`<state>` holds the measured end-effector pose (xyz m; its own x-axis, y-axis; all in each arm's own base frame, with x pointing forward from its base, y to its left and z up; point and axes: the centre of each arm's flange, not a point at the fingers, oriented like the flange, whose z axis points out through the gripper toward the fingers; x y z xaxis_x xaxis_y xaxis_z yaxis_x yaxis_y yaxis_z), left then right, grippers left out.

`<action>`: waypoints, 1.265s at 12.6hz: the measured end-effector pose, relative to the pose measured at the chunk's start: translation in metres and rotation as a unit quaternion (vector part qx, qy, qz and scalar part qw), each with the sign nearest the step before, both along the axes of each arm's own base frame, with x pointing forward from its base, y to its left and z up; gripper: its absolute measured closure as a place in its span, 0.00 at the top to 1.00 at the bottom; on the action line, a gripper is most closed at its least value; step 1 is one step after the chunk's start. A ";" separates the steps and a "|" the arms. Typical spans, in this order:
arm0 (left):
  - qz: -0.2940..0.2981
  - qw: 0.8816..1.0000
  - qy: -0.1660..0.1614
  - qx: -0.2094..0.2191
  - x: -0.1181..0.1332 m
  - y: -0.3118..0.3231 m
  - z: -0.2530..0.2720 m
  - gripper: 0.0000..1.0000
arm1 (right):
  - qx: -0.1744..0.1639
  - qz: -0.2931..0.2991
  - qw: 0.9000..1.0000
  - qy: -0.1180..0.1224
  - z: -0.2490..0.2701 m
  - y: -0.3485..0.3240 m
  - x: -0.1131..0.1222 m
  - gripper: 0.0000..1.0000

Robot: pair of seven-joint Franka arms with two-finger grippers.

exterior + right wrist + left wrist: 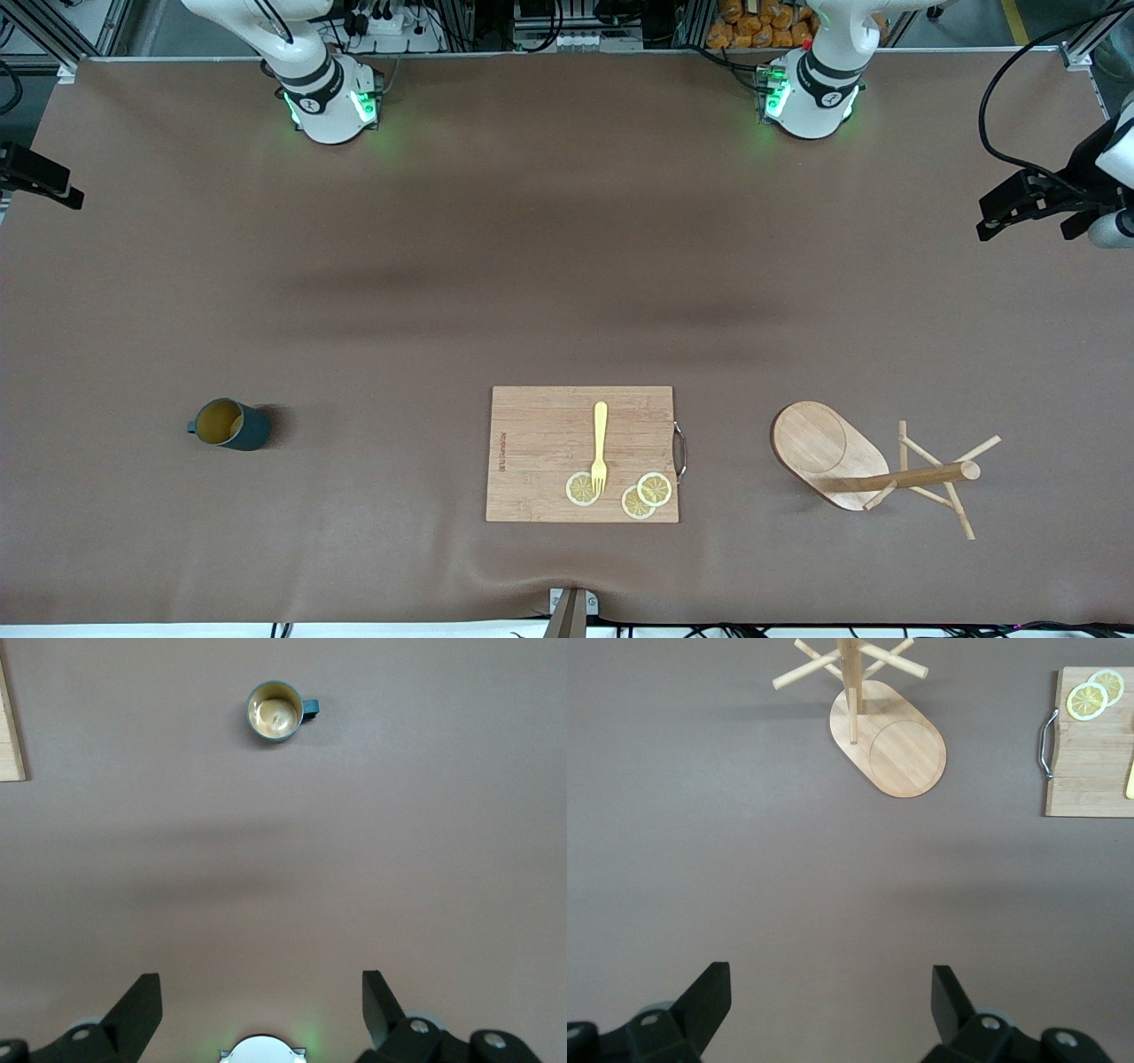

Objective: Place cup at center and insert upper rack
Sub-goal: 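Reach the right gripper down to the teal mug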

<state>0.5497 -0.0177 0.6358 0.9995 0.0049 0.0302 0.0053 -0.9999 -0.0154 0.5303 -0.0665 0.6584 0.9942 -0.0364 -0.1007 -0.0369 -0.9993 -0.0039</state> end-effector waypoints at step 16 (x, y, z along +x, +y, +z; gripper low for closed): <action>-0.007 1.000 0.018 0.000 0.003 -0.006 -0.011 1.00 | 0.000 -0.001 1.000 0.003 -0.002 -0.001 0.000 1.00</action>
